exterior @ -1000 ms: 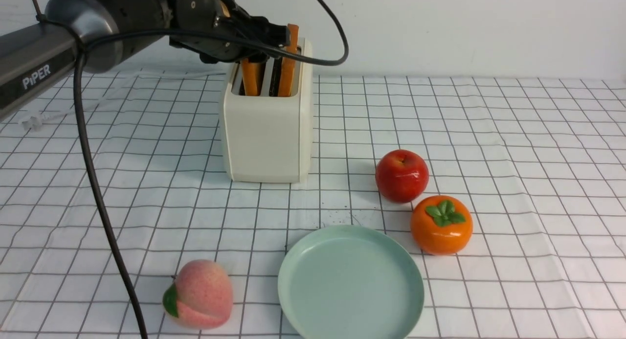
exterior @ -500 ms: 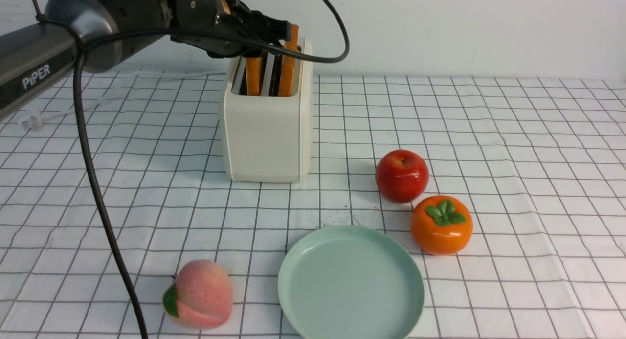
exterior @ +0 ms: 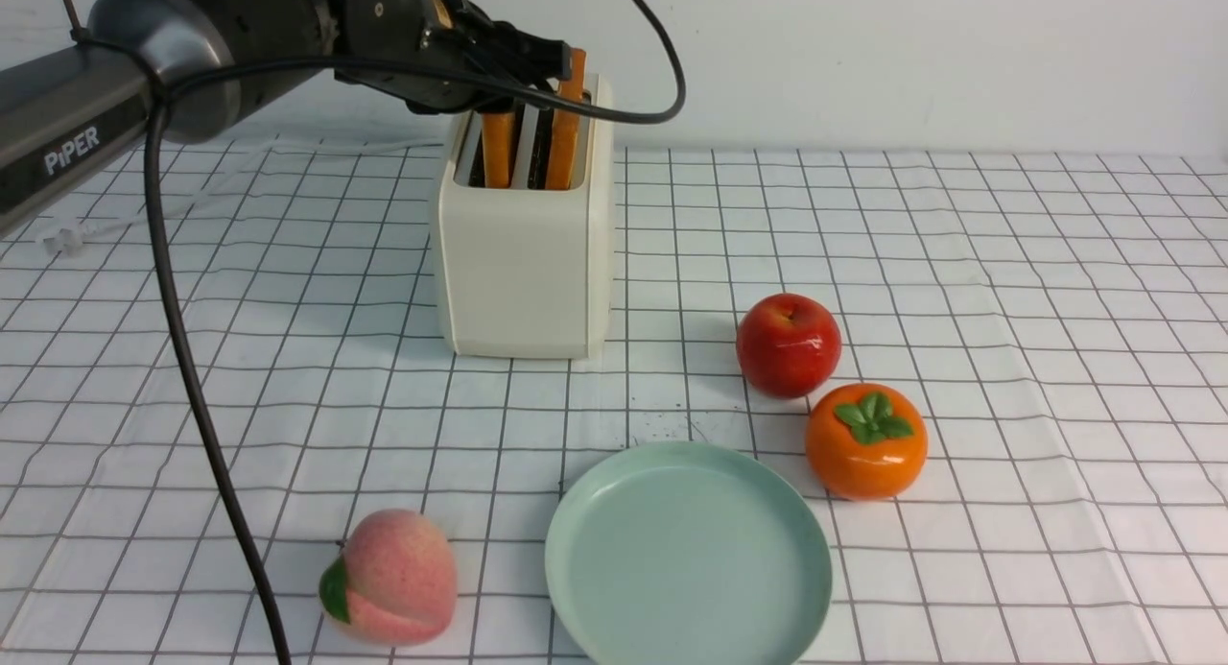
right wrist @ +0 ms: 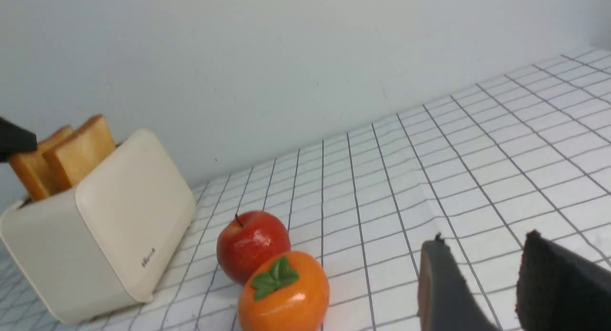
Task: Take toasted bread from bread machine on white checkered table place on plate.
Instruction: 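Reach for a toast slice standing in the toaster with the left gripper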
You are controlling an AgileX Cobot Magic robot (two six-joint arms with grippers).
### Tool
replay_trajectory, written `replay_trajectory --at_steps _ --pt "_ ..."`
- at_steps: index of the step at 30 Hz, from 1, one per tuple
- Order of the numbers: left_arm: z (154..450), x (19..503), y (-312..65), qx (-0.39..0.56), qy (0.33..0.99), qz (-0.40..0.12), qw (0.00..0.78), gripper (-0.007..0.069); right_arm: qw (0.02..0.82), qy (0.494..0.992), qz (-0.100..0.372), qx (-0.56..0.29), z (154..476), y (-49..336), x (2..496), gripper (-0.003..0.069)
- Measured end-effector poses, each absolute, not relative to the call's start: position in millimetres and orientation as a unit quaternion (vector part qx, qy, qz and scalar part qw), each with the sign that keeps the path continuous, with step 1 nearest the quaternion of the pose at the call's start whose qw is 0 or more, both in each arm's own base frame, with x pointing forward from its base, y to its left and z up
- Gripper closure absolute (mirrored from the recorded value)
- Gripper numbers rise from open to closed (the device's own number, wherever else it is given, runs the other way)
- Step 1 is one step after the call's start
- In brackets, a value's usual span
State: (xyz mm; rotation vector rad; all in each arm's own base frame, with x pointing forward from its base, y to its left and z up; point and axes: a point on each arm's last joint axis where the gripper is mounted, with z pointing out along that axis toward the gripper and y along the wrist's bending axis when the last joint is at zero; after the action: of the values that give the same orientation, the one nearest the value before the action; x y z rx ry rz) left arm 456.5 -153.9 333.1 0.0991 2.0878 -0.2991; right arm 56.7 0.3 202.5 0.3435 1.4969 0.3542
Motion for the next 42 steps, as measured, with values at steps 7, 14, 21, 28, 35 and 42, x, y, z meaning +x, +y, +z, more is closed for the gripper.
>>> replay_trajectory --at_steps 7,14,21,28,35,42 --pt "333.1 456.5 -153.9 0.041 0.861 -0.123 0.493 0.0388 0.712 0.671 0.146 0.145 203.5 -0.3 56.7 0.0498" --pt "333.1 456.5 -153.9 0.041 0.861 -0.123 0.493 0.0388 0.715 0.675 0.130 0.130 203.5 -0.4 56.7 0.0673" --pt "333.1 456.5 -153.7 0.042 0.860 -0.121 0.493 0.0413 0.697 0.694 0.138 0.120 204.9 2.8 55.8 0.0678" --pt "333.6 456.4 -153.3 0.045 0.860 -0.118 0.495 0.0629 0.679 0.712 0.157 0.085 235.2 10.6 46.7 0.0678" --pt "354.9 445.6 -149.3 0.044 0.853 -0.119 0.507 0.0631 0.686 0.718 0.117 -0.025 280.0 19.6 25.3 0.0678" --pt "402.9 417.9 -139.5 0.041 0.831 -0.128 0.540 0.0631 0.691 0.699 0.126 -0.134 320.6 34.3 11.7 0.0678"
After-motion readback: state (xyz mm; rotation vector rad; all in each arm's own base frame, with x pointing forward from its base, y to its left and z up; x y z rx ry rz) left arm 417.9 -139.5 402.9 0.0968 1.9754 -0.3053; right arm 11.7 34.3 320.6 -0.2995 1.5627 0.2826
